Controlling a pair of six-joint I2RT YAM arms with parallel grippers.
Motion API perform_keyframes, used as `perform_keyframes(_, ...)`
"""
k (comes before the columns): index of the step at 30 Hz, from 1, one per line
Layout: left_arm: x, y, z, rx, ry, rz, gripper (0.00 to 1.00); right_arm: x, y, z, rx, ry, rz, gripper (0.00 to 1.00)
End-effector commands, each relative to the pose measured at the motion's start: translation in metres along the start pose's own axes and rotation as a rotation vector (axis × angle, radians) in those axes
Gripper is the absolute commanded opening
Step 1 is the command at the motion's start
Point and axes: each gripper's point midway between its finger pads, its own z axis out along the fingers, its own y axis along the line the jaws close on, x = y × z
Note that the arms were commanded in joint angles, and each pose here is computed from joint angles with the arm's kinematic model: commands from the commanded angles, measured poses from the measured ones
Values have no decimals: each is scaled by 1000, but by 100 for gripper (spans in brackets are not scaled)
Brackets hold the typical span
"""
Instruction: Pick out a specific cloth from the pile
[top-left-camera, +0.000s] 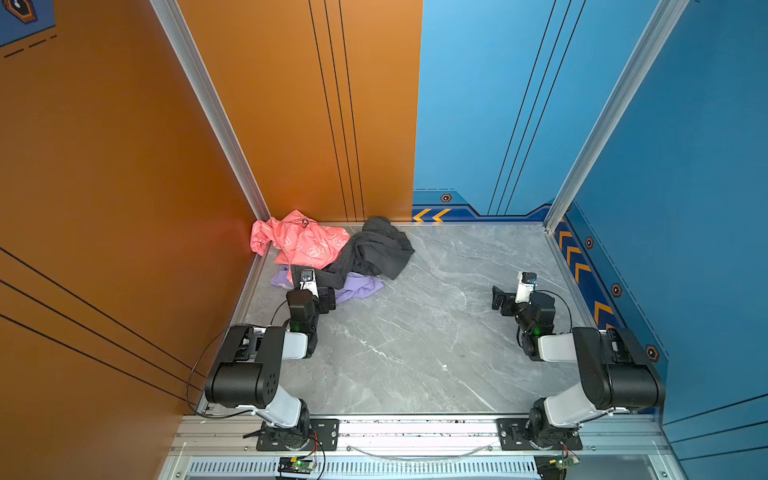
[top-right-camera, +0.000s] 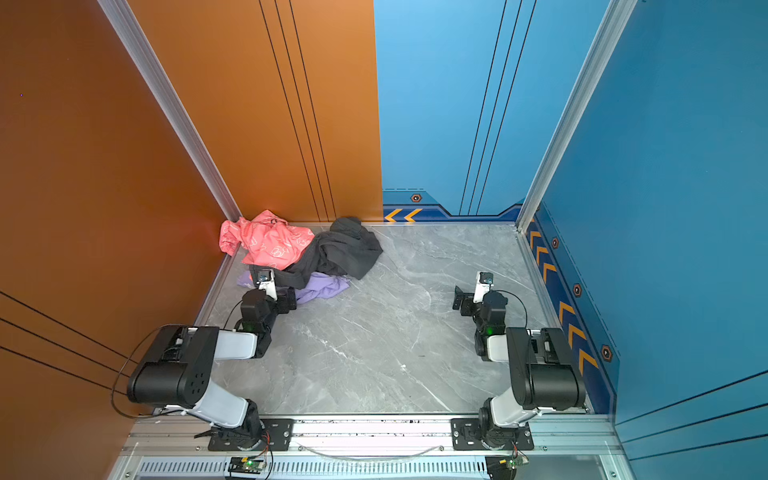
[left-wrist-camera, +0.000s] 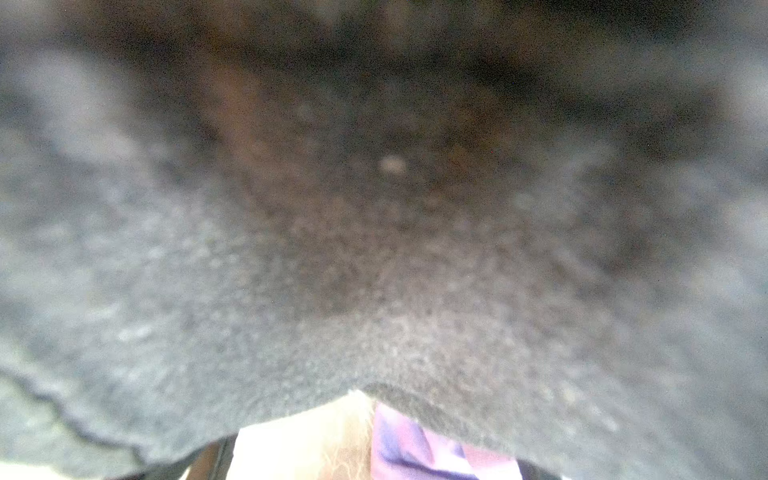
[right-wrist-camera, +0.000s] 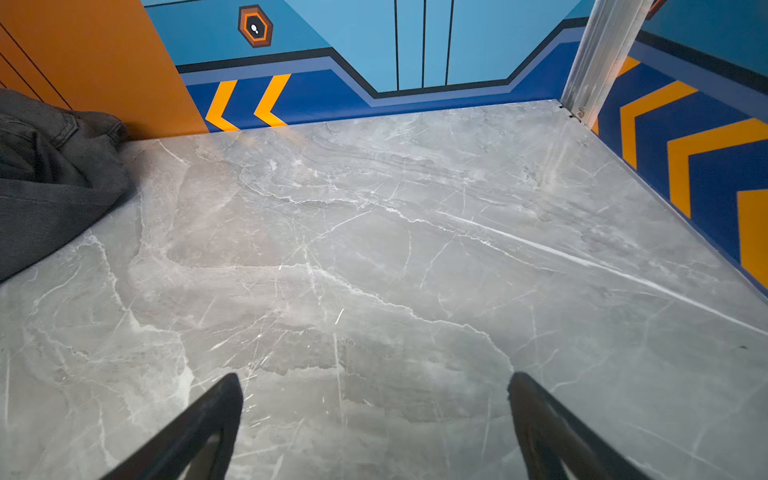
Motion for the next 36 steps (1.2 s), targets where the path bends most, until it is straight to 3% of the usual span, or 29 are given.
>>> perform_keyframes(1, 1, -1, 0, 0, 1, 13, 98, -8, 2, 3, 1, -24, -24, 100)
perform_keyframes(14, 1, -2, 1, 0, 2, 17, 98, -8, 2, 4, 17, -18, -34, 100)
perform_keyframes(18, 1, -1, 1, -2, 2, 16, 98, -8, -13, 4, 123, -13, -15, 100)
perform_keyframes(30, 2, 2, 0, -7, 2, 3, 98, -10, -14, 2, 191, -18, -49, 100)
perform_keyframes(36, -21, 20, -20, -105, -52, -27, 98, -29, -5, -6, 195, 7, -92, 100)
